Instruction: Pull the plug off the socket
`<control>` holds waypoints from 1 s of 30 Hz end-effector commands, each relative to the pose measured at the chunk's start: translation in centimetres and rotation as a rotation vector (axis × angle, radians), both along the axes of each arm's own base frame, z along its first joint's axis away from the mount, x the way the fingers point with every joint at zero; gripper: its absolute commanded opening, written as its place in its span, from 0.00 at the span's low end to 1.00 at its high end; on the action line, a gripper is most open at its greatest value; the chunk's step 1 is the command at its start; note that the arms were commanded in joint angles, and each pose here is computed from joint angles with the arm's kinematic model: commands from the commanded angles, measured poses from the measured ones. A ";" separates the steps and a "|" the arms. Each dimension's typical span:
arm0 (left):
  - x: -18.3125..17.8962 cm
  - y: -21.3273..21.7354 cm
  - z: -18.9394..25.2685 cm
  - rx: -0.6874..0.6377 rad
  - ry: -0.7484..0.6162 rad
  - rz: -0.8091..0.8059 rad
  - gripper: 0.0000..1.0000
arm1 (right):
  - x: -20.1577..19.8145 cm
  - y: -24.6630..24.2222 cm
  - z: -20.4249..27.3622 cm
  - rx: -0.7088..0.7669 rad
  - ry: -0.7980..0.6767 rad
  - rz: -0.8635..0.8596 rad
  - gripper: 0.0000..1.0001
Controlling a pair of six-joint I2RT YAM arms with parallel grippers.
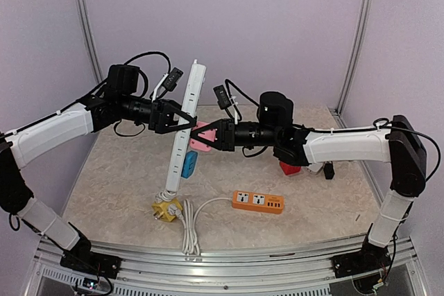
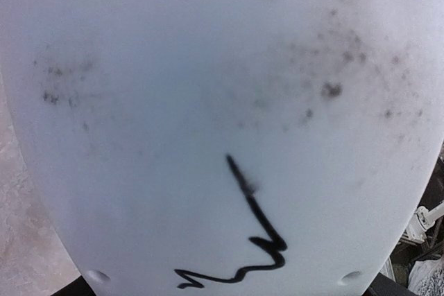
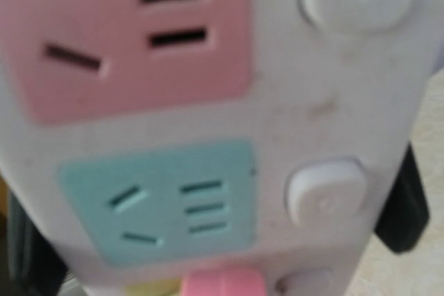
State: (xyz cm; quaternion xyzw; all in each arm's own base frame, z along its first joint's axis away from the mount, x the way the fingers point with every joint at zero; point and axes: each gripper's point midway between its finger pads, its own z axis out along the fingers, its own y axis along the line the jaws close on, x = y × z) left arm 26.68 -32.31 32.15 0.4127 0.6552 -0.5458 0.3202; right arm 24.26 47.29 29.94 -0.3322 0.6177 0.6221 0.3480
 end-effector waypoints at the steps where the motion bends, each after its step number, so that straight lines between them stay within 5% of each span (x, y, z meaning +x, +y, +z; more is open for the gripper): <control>1: 0.8 0.0 1.9 -0.021 -0.074 0.037 0.03 | 1.3 0.1 -1.5 -0.061 0.069 -0.093 0.00; 13: -1.3 0.2 3.1 -0.065 -0.089 -0.074 0.03 | -3.4 -0.6 2.9 0.136 -0.030 0.163 0.00; 30: -1.2 0.4 3.1 -0.077 -0.077 -0.090 0.02 | -5.1 -0.9 3.4 0.150 -0.077 0.264 0.00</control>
